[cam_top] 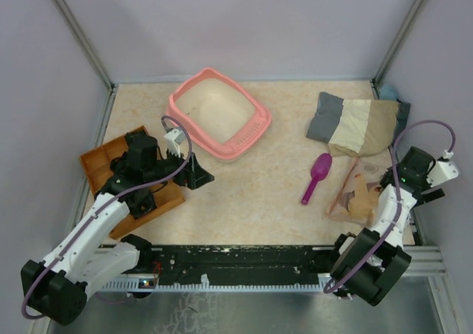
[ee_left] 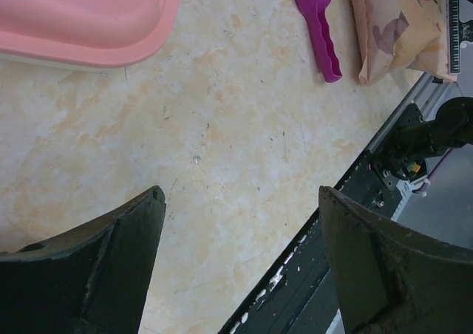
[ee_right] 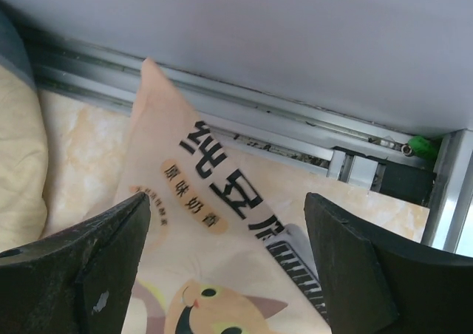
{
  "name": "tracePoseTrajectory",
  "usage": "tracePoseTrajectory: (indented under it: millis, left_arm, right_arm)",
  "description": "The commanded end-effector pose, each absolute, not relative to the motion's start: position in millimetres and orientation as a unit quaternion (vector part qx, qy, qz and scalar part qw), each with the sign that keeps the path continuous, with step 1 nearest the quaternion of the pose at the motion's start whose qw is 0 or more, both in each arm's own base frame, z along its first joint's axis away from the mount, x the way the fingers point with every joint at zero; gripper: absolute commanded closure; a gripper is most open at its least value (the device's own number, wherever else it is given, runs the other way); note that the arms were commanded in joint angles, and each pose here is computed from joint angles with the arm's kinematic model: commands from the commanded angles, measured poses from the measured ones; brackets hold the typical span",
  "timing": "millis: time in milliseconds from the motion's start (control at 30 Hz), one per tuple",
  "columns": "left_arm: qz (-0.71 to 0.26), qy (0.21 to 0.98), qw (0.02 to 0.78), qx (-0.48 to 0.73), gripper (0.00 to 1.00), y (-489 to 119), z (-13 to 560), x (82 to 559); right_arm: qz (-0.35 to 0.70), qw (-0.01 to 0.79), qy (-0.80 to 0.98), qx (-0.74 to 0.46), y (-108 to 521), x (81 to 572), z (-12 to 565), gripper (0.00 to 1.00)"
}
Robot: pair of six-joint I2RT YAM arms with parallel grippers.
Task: Fill the litter box with clean litter
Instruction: Move the cat litter bag to the center of the board.
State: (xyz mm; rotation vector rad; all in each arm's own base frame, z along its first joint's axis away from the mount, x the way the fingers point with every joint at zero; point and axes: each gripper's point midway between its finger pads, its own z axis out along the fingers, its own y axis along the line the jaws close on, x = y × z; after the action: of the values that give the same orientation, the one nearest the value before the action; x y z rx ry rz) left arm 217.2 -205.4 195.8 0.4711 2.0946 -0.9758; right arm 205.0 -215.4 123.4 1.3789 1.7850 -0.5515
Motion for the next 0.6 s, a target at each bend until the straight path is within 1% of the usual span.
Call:
tracePoseTrajectory:
  millis: [0, 100, 200, 300, 333, 367, 400, 500, 567]
  left_arm:
    - [-0.388, 0.806, 0.397, 0.202, 0.11, -209.7, 209.9, 219.2]
    - [-0.383, 0.808, 0.399, 0.202, 0.11, -208.1, 206.8, 220.2]
    - [-0.383, 0.810, 0.396, 0.203, 0.11, -208.6, 204.5, 220.4]
    - [-0.383, 0.811, 0.394, 0.202, 0.11, -209.3, 203.6, 221.6]
    - [-0.382, 0.811, 0.395, 0.202, 0.11, -209.1, 203.6, 222.1]
    - [-0.382, 0.811, 0.395, 0.202, 0.11, -209.1, 203.3, 222.4]
    - [-0.381, 0.811, 0.395, 0.202, 0.11, -209.0, 203.0, 222.3]
    - [-0.380, 0.811, 0.396, 0.201, 0.11, -208.5, 202.6, 222.9]
    - [-0.379, 0.812, 0.396, 0.201, 0.11, -208.7, 201.9, 223.4]
  right_arm:
    - [-0.200, 0.425, 0.691, 0.548, -228.1, 212.1, 130.1, 0.15]
    - [-0.158, 0.433, 0.693, 0.555, -227.8, 217.8, 119.9, 0.15]
    - [-0.094, 0.449, 0.708, 0.537, -217.6, 233.6, 113.1, 0.20]
    - [-0.070, 0.457, 0.716, 0.524, -212.5, 241.9, 113.8, 0.27]
    - [-0.064, 0.460, 0.718, 0.519, -211.1, 244.1, 114.9, 0.32]
    - [-0.058, 0.466, 0.719, 0.513, -209.3, 246.4, 117.1, 0.39]
    - [-0.050, 0.472, 0.719, 0.508, -206.8, 249.0, 119.0, 0.50]
    - [-0.022, 0.493, 0.721, 0.487, -197.9, 257.6, 126.3, 0.75]
    - [-0.005, 0.501, 0.724, 0.474, -192.3, 262.3, 130.3, 0.87]
